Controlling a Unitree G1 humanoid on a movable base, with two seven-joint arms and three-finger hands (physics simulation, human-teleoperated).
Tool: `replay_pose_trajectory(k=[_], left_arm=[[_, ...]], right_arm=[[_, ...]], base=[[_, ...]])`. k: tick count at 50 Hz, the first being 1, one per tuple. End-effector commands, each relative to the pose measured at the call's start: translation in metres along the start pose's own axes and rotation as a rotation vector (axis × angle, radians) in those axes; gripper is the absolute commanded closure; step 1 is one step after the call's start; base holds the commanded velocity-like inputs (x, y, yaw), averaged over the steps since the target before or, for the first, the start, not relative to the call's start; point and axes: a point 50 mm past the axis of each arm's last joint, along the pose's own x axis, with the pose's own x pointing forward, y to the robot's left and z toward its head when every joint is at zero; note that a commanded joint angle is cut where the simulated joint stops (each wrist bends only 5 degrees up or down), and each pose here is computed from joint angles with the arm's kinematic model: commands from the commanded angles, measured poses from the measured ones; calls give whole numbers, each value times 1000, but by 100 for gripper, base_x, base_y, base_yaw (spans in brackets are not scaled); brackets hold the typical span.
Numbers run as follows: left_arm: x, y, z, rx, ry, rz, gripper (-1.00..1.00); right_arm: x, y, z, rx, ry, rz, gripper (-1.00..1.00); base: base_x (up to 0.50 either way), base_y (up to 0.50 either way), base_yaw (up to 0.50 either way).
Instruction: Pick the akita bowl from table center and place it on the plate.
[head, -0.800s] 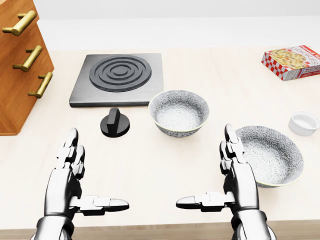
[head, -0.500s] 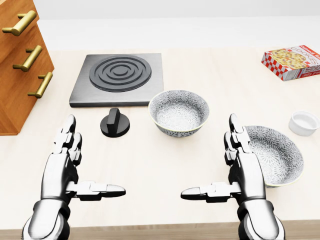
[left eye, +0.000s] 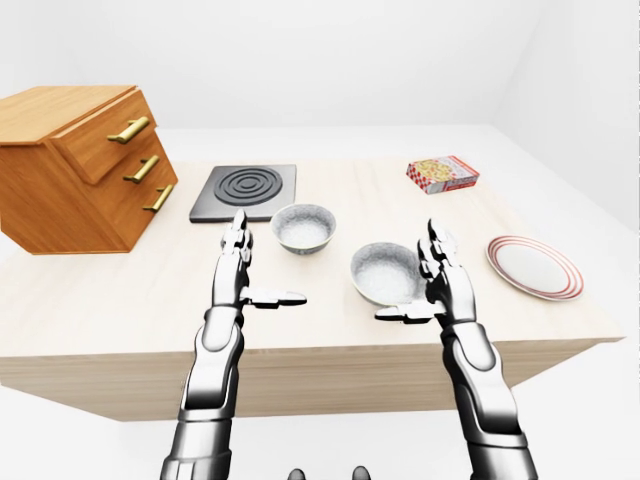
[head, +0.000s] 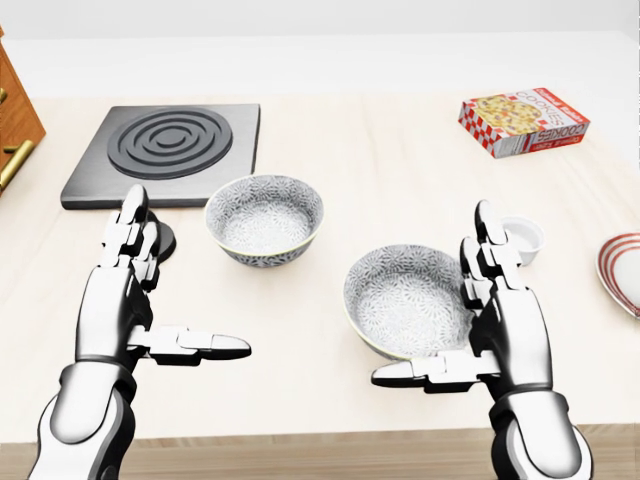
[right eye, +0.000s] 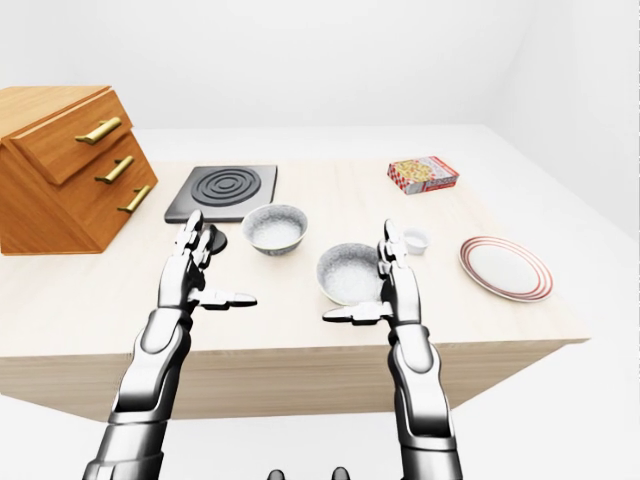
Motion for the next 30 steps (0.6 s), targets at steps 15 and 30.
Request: replay_pose_trajectory(k=[15, 30], left_arm=[[1, -1, 4, 16, -17, -5, -100], [-1, -2, 8, 21, -35, -6, -100]], right_arm=[[-9, -4, 5, 18, -21, 11, -100], [-4, 1, 4, 6, -17, 22, -100]], base=[[3, -50, 0], [30, -48, 0]])
